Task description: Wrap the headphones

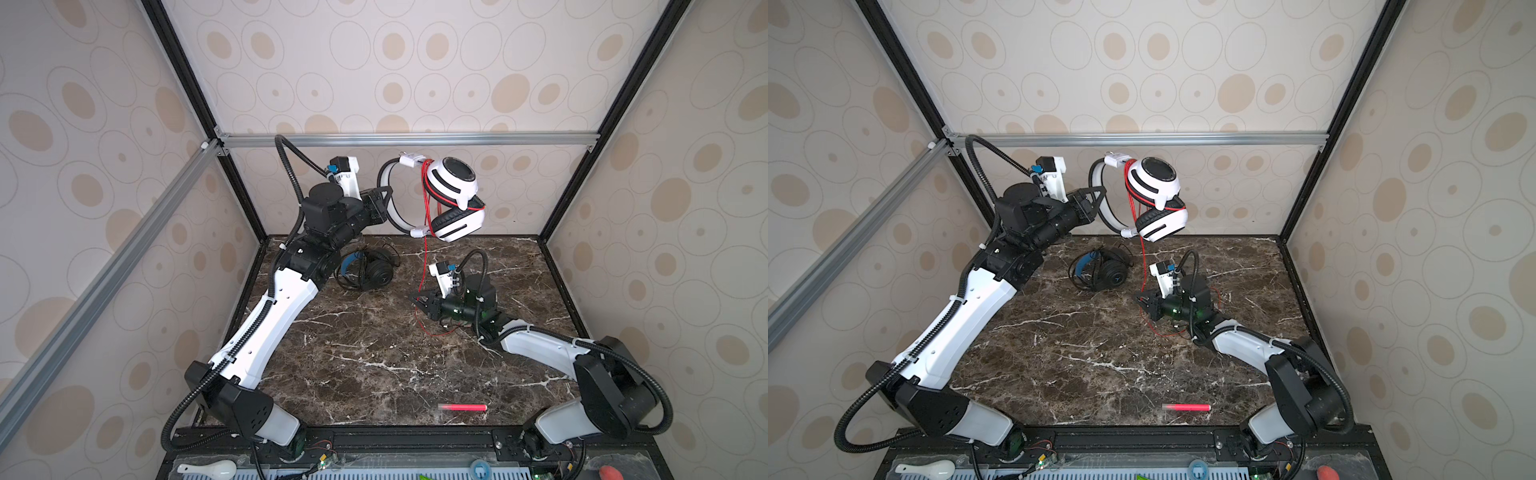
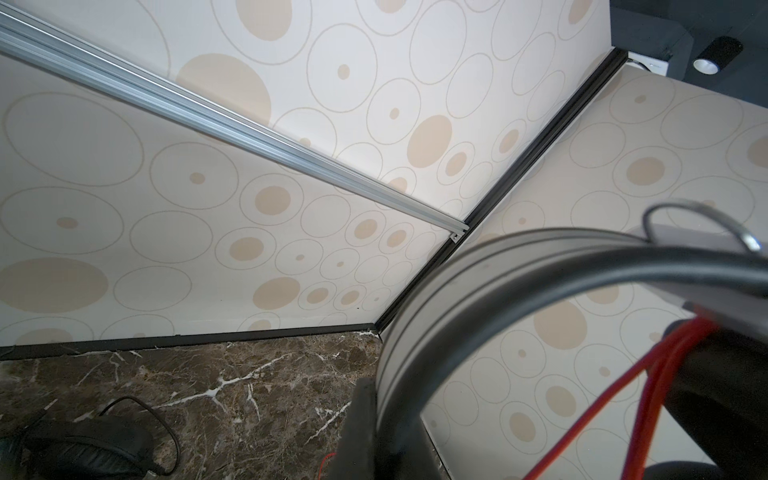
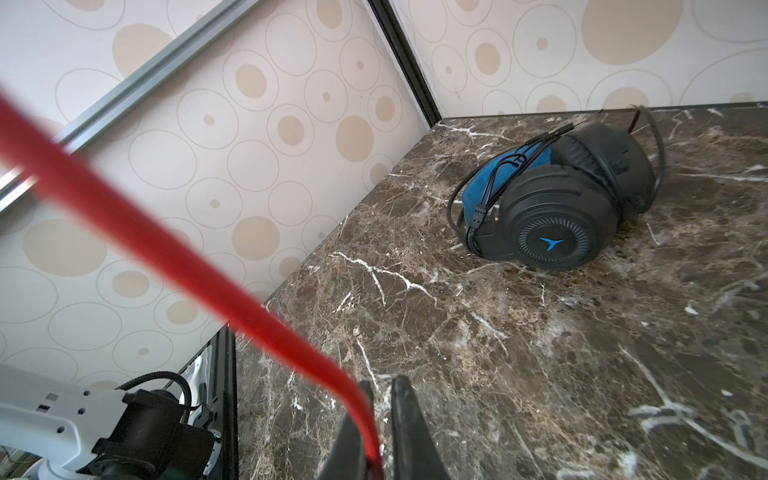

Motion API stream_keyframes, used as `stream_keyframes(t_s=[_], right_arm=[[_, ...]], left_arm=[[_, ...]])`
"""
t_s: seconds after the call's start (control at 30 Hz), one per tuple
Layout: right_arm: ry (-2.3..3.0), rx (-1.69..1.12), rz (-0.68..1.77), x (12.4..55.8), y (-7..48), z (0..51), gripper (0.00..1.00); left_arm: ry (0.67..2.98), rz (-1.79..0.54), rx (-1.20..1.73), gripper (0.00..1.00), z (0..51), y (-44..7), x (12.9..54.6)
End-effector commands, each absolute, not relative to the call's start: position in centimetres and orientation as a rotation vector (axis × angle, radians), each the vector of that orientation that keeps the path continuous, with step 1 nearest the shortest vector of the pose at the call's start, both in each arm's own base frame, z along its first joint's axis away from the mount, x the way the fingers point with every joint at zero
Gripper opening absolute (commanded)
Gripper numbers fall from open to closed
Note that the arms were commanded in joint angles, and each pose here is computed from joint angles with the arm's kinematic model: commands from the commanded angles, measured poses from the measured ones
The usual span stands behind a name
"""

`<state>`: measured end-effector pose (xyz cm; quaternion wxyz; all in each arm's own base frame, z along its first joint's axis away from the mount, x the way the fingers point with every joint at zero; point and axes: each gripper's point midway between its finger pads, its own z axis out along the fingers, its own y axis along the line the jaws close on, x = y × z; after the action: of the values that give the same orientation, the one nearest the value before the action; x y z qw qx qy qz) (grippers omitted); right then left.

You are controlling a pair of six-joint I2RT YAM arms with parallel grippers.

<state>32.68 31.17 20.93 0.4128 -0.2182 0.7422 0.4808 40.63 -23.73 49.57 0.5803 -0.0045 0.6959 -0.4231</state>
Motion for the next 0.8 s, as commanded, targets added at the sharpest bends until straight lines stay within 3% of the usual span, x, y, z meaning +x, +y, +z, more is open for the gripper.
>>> stream_keyframes(t_s=[0.0, 0.23, 0.4, 0.77], right_arm=[[1.783, -0.600, 1.269, 33.4, 32.8, 22.7, 0.13], [1.808, -0.581, 1.347, 34.7, 34.2, 20.0, 0.12], [1.846, -0.582, 1.305, 34.5, 33.8, 18.8, 0.06], [1.985, -0.791, 0.980, 27.8, 30.2, 18.2, 0.00]], left_arm=[[1.409, -1.086, 0.001, 0.00, 57.2, -22.3, 36.9], [1.400, -1.062, -0.006, 0.00, 58.3, -21.7, 36.4], [1.428, -1.016, -0.046, 0.00, 58.0, -21.1, 37.1], [1.455, -0.810, -0.288, 0.00, 56.0, -16.7, 40.4]])
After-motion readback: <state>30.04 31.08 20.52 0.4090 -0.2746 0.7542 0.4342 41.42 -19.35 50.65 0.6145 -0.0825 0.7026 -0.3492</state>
